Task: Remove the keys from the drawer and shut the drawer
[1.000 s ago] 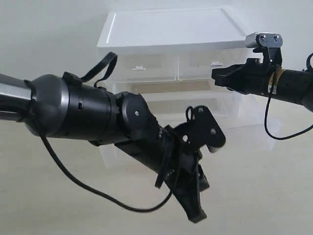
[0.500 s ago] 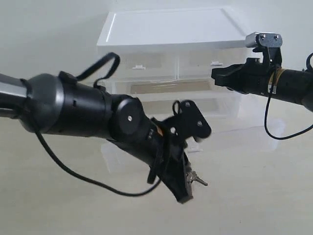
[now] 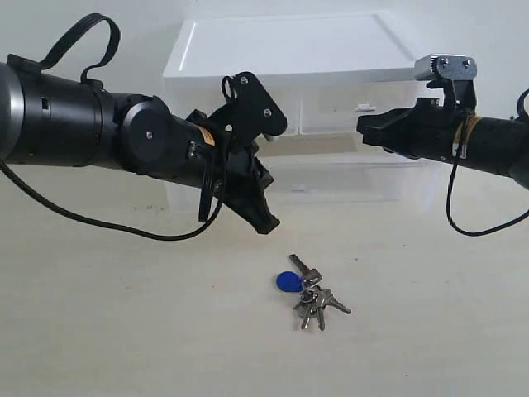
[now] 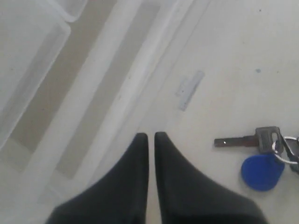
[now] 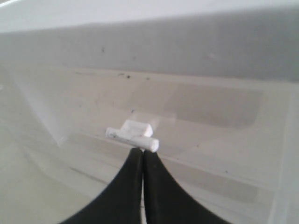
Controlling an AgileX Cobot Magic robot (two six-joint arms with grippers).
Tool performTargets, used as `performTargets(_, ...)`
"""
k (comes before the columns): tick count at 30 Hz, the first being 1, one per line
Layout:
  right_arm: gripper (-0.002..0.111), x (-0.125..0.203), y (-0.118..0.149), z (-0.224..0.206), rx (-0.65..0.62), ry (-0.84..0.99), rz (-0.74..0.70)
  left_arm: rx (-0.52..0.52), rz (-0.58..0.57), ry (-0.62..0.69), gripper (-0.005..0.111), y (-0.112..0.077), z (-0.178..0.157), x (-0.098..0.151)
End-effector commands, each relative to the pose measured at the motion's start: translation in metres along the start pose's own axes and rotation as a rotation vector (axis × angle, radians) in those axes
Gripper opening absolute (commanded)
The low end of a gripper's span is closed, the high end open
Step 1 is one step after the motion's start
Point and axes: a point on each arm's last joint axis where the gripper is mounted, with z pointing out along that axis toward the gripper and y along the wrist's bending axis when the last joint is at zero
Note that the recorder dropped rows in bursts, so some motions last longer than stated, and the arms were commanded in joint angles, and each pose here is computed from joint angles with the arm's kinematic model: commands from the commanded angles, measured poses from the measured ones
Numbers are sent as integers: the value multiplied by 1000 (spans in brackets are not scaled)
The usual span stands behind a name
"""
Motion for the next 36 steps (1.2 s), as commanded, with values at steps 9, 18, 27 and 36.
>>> performTargets(9, 0, -9, -19, -1, 139, -40, 88, -123, -8, -174, 4, 10, -13, -24)
performTargets(18, 0, -9, -19, -1, 140, -40, 87, -68, 174, -244, 4, -42, -42, -30)
performTargets(27, 0, -9, -19, -1, 139, -39, 87, 2, 201, -106, 4, -67, 14, 15)
performTargets(36, 0, -9, -19, -1, 139, -39, 87, -136, 152, -134, 4, -19, 60, 21)
